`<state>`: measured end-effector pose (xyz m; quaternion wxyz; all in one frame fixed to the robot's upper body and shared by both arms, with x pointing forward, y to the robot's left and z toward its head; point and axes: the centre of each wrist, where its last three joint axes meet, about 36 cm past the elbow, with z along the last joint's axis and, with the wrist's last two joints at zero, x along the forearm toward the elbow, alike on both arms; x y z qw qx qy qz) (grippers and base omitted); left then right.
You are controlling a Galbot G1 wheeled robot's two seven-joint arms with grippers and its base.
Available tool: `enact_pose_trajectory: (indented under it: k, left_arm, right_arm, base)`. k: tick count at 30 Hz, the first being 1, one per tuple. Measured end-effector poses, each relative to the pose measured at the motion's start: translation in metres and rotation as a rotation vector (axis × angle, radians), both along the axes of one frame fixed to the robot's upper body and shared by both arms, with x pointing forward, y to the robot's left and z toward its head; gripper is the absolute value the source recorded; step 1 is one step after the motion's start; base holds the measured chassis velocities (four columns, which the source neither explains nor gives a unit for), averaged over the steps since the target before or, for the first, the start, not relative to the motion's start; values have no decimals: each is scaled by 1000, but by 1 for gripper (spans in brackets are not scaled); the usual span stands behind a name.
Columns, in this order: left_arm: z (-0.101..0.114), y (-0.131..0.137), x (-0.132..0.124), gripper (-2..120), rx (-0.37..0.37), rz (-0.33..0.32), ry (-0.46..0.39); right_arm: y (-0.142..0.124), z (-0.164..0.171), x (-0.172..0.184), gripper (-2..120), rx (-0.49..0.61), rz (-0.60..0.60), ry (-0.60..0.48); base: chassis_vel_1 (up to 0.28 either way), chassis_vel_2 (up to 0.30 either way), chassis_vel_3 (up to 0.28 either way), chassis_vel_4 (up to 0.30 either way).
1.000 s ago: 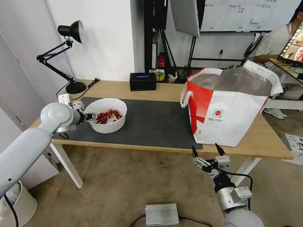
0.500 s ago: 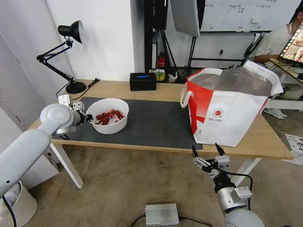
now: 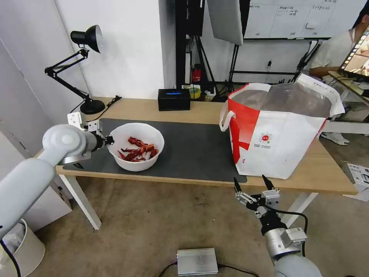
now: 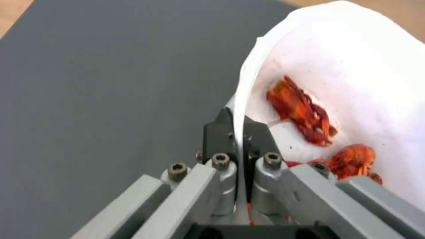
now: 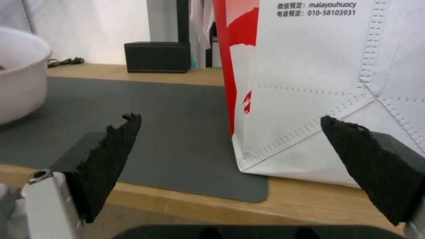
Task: Pick up the trash from the table and place it into the takeout bag.
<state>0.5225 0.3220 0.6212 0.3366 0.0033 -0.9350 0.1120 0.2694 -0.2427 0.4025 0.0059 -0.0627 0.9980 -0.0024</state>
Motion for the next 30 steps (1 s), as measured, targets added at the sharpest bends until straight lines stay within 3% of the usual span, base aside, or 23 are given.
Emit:
enact_pose_trajectory:
  k: [8,19,24,30]
  left_arm:
    - [31,-16,-11,0,-59,-45,-71]
    - [93,-41,-27,0,-169,-145,-164]
    - [110,-67,-38,0,-194,-226,-189]
    - [116,-85,-32,0,-198,-264,-191]
  right_arm:
    - [0,0,0,100,0,0,0]
    - [0,0,0,100,0,0,0]
    - [0,0,0,100,0,0,0]
    - [0,0,0,100,0,0,0]
  base:
    - [0,0,0,0]
    - [0,0,0,0]
    - [0,0,0,0]
    - [0,0,0,0]
